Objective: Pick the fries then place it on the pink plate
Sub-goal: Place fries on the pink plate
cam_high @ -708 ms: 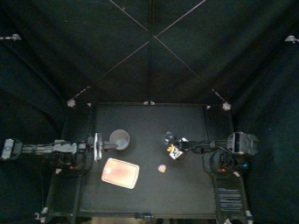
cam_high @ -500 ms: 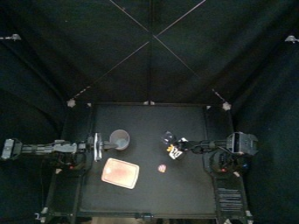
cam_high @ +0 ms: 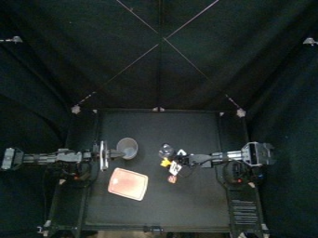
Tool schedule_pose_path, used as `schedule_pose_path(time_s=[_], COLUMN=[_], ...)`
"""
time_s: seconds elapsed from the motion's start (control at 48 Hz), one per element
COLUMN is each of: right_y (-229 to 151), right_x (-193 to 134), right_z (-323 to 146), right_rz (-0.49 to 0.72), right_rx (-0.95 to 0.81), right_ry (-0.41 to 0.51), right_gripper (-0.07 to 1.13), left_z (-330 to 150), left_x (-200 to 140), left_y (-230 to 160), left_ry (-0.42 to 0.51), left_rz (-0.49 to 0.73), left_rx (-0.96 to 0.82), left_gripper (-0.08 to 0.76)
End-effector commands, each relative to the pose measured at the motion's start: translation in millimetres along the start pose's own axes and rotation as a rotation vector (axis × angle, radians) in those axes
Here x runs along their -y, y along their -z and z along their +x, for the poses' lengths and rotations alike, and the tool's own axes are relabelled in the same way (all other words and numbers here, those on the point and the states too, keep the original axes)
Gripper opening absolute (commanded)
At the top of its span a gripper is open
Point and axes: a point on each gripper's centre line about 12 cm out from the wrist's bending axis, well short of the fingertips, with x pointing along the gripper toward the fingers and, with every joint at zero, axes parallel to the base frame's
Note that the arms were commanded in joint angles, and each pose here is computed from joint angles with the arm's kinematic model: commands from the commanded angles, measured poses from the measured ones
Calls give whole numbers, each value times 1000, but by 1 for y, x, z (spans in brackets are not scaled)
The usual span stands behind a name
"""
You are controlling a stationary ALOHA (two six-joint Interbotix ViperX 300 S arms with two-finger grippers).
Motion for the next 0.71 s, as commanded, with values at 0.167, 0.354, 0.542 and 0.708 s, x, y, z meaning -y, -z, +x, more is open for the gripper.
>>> schedule_pose_path(time_s=[0.167, 0.354, 0.542, 0.708], right_y=[-43, -55, -73, -78], right_x=[-59, -85, -117, -133], right_z=[15, 60, 97, 124], right_rz=[-77, -114, -165, -178], right_rx=[147, 138, 163, 160], right_ry=[-137, -147, -166, -169], right_gripper=[588, 597, 678, 781], left_z=[2, 1, 0, 0], left_x=[-9, -18, -20, -20], left_y=[-7, -5, -4, -2], left_ry=[-47, -95, -107, -108], left_rz=[-19, -39, -46, -48], left_rx=[22, 20, 18, 12], left_gripper=[39, 39, 39, 39])
